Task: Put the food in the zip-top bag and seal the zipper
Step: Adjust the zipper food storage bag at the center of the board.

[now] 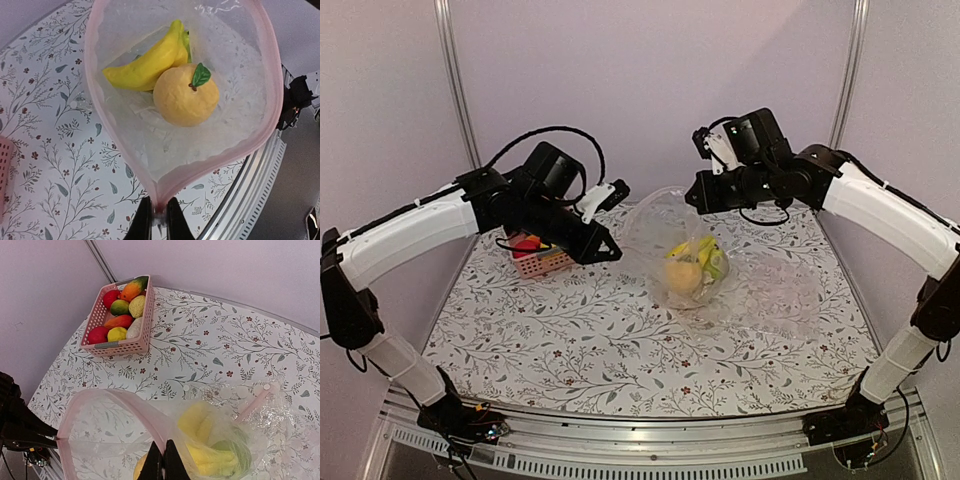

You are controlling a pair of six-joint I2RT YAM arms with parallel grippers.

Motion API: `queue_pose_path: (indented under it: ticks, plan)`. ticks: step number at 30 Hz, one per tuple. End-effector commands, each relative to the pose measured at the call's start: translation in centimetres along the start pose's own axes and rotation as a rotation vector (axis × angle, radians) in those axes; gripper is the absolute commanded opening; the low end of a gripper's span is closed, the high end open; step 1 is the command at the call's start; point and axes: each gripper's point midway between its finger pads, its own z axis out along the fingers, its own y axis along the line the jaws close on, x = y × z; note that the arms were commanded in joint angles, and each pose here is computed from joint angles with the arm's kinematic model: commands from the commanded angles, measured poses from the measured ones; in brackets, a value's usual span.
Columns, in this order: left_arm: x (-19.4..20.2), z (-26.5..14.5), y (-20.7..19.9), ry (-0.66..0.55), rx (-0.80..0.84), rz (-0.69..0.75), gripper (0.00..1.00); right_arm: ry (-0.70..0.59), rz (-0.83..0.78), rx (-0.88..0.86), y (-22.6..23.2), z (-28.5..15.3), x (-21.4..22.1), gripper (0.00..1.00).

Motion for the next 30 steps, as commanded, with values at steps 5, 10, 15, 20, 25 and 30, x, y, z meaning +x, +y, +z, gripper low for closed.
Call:
queue_pose_path:
  ticks: [5, 10, 15, 20, 25, 30]
  plan:
    - [-2.8, -5.0, -4.3, -0.100, 0.225, 0.085, 0.00, -0.210, 0.028, 0.093, -1.6, -6.5, -4.3, 0.00]
    - [-2.8, -5.0, -4.4, -0.084, 0.250, 0.099, 0.00, -0.279, 0.032, 0.081, -1.6, -8.7, -5.1, 0.00]
    - [-2.9, -4.9, -3.6, -0.074, 0.215, 0.093, 0.00, -0.229, 0.023, 0.094, -1.9, -7.5, -3.7, 0.00]
    - [-2.1, -3.8, -2.9, -0.034, 0.191, 0.083, 0.00, -0.144, 0.025, 0.096, -2.2, -5.1, -1.5, 0.00]
    - [-1.5, -2.6, -2.0, 0.006, 0.162, 0.069, 0.00, -0.077, 0.040, 0.053, -1.5, -3.3, 0.1, 0.00]
    - [-3.5, -4.3, -2.4, -0.104, 0.179, 0.068, 0.61, -0.080, 0.043, 0.046, -1.3, -3.4, -0.1, 0.00]
